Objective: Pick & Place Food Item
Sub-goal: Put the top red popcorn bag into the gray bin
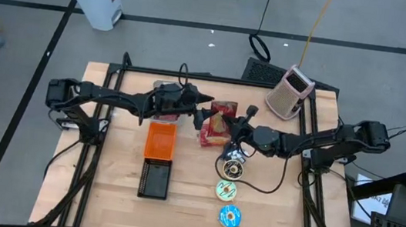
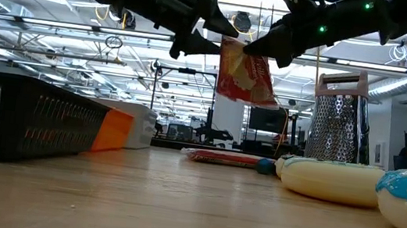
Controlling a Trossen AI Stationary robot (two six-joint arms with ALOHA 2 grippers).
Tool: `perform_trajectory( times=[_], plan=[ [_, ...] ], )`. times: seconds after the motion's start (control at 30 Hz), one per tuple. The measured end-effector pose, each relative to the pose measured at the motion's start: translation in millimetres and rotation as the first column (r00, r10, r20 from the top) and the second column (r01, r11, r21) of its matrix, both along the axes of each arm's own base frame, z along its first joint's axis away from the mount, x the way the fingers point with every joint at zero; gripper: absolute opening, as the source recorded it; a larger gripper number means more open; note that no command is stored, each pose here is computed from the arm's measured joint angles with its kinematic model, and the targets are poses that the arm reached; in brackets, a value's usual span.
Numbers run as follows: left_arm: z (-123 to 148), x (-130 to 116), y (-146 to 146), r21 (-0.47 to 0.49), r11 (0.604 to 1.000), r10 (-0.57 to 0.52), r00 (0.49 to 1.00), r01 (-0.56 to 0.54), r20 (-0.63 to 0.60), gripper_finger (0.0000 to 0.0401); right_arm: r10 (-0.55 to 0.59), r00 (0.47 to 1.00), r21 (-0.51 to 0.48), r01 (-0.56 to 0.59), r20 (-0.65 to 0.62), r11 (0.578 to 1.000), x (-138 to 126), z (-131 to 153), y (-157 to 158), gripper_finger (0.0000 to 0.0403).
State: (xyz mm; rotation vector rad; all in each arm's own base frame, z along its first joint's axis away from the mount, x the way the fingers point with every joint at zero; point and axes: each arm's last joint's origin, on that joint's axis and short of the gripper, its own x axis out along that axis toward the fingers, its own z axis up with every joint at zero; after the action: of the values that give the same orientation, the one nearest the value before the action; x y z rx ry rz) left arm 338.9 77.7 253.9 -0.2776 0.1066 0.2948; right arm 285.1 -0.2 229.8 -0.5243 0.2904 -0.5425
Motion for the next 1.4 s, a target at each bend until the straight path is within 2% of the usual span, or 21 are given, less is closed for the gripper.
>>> perform_trajectory(
  times=[0.1,0.33,0.5,0.67,0.83,1.0,1.1,1.3,1.4],
  plan=[
    [3,0,1,-0.008,1.000,-0.006,0.999,0.006,0.036,0.0235,0.001,1.000,0.000,-0.001,0.000,1.000,0,0,0,0.0000],
    [4,-1,7,-0.068,0.998,0.021,0.998,-0.017,0.060,0.0095,0.002,1.000,0.000,-0.002,0.000,1.000,0,0,0,0.0000],
    [4,-1,6,-0.038,0.999,0.001,0.999,0.001,0.052,0.0012,0.027,1.000,0.008,-0.027,0.005,1.000,0,0,1,0.0000],
    [4,-1,6,-0.004,1.000,-0.030,0.998,0.030,0.046,0.0006,0.027,1.000,0.013,-0.027,0.007,1.000,0,0,1,0.0000],
    [15,-9,5,0.086,0.995,-0.052,0.998,0.050,0.025,0.0003,-0.003,0.999,0.043,0.001,0.039,0.999,0,1,0,0.0000],
    [33,-30,7,0.174,0.985,0.027,0.998,-0.018,-0.048,0.0002,-0.063,0.997,0.042,0.061,0.046,0.997,-2,3,0,0.0008],
    [45,-43,5,0.222,0.974,0.048,0.996,-0.030,-0.075,0.0002,-0.051,0.997,0.059,0.047,0.056,0.997,-2,2,4,0.0016],
    [63,-73,0,0.247,0.969,0.056,0.989,-0.020,-0.139,0.0001,-0.047,0.997,0.065,0.042,0.068,0.997,-3,5,6,0.0032],
    [68,-90,-1,0.263,0.964,0.077,0.989,-0.041,-0.128,0.0001,-0.053,0.994,0.083,0.045,0.094,0.995,-5,9,5,0.0038]
  ],
)
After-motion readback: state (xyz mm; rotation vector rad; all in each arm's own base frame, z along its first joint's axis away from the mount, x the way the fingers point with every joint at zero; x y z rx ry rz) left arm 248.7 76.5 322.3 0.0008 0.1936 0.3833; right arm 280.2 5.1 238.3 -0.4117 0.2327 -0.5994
